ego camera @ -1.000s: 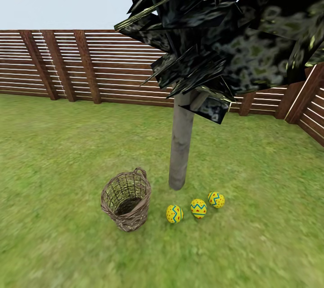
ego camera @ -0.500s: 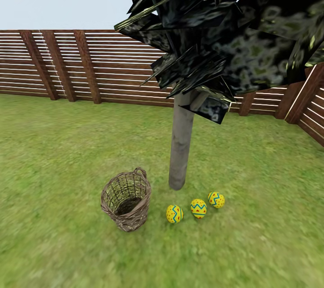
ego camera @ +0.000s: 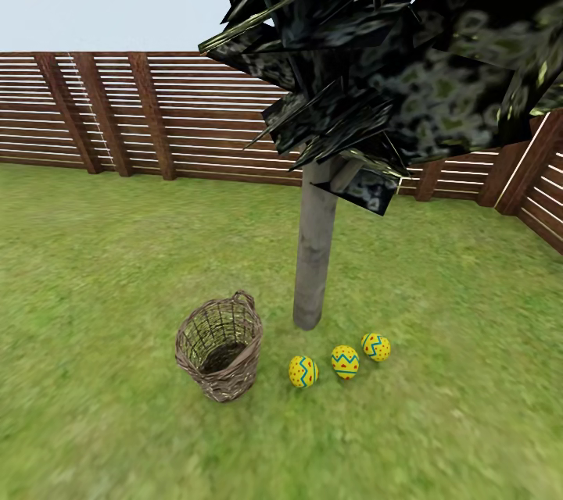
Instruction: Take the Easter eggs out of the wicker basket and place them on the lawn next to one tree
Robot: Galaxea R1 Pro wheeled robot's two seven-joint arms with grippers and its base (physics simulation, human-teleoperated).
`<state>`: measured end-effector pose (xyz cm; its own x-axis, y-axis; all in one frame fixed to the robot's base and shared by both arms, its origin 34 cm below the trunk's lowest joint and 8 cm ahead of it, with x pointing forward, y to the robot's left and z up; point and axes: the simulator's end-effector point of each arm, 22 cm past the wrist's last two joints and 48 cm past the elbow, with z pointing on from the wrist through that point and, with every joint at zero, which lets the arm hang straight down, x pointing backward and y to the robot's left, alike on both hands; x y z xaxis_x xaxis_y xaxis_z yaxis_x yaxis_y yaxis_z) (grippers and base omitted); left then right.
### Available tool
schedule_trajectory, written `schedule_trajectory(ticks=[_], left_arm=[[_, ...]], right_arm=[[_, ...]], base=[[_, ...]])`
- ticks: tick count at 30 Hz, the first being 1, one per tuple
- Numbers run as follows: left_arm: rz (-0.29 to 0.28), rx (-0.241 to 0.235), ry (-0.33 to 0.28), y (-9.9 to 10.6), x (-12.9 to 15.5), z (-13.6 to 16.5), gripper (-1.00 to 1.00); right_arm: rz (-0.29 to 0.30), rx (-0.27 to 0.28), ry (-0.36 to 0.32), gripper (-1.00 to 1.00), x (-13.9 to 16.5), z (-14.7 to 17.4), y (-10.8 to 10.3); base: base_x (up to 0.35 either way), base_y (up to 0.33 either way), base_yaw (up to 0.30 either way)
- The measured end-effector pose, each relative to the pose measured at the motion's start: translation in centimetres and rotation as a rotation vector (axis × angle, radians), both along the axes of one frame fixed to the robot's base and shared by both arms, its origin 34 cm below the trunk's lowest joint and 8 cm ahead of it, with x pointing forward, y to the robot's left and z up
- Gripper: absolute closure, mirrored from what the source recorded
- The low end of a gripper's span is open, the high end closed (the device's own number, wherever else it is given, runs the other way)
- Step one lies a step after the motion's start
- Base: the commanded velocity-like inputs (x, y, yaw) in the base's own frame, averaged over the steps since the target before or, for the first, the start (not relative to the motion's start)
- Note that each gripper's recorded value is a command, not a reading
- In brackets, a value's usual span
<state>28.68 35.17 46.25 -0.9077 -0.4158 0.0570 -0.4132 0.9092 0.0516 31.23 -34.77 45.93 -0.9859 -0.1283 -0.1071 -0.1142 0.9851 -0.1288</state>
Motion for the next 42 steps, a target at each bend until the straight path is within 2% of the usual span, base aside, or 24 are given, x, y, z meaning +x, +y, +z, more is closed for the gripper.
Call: schedule_trajectory(ticks=[42], left_arm=[[0.000, 0.000, 0.000, 0.00, 0.00, 0.00, -1.00]], right_arm=[[0.000, 0.000, 0.000, -1.00, 0.00, 0.00, -0.01]], base=[[0.000, 0.000, 0.000]])
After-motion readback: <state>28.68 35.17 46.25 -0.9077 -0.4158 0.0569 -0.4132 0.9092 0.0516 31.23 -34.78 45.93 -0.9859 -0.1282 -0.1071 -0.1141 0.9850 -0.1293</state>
